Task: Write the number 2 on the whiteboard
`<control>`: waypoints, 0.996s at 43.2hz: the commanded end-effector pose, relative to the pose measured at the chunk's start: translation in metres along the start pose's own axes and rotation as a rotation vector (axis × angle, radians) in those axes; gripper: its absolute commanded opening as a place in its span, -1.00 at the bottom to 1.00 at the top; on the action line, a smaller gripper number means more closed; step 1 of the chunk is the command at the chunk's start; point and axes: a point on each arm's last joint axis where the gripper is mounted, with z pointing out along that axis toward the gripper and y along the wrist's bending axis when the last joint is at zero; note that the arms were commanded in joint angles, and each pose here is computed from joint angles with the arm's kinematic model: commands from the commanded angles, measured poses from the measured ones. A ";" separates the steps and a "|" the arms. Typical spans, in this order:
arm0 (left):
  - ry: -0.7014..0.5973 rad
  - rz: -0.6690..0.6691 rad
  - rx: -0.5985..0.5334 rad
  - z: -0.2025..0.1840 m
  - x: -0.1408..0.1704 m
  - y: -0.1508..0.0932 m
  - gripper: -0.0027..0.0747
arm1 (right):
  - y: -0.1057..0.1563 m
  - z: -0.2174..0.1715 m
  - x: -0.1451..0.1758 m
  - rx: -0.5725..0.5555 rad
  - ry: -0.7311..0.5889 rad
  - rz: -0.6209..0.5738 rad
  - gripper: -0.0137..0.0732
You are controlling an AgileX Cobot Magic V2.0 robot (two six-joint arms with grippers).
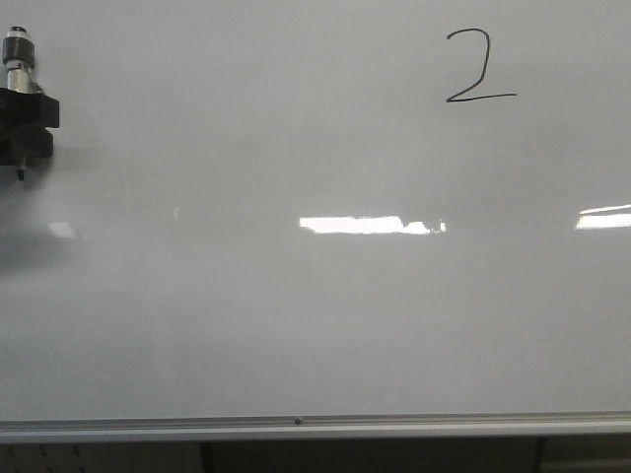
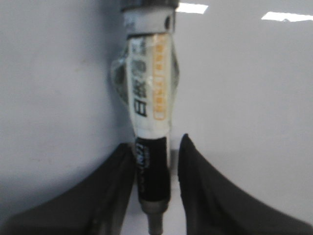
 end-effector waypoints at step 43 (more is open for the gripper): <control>0.188 0.296 -0.028 -0.209 -0.082 -0.068 0.13 | 0.004 -0.056 0.031 0.051 -0.277 0.112 0.34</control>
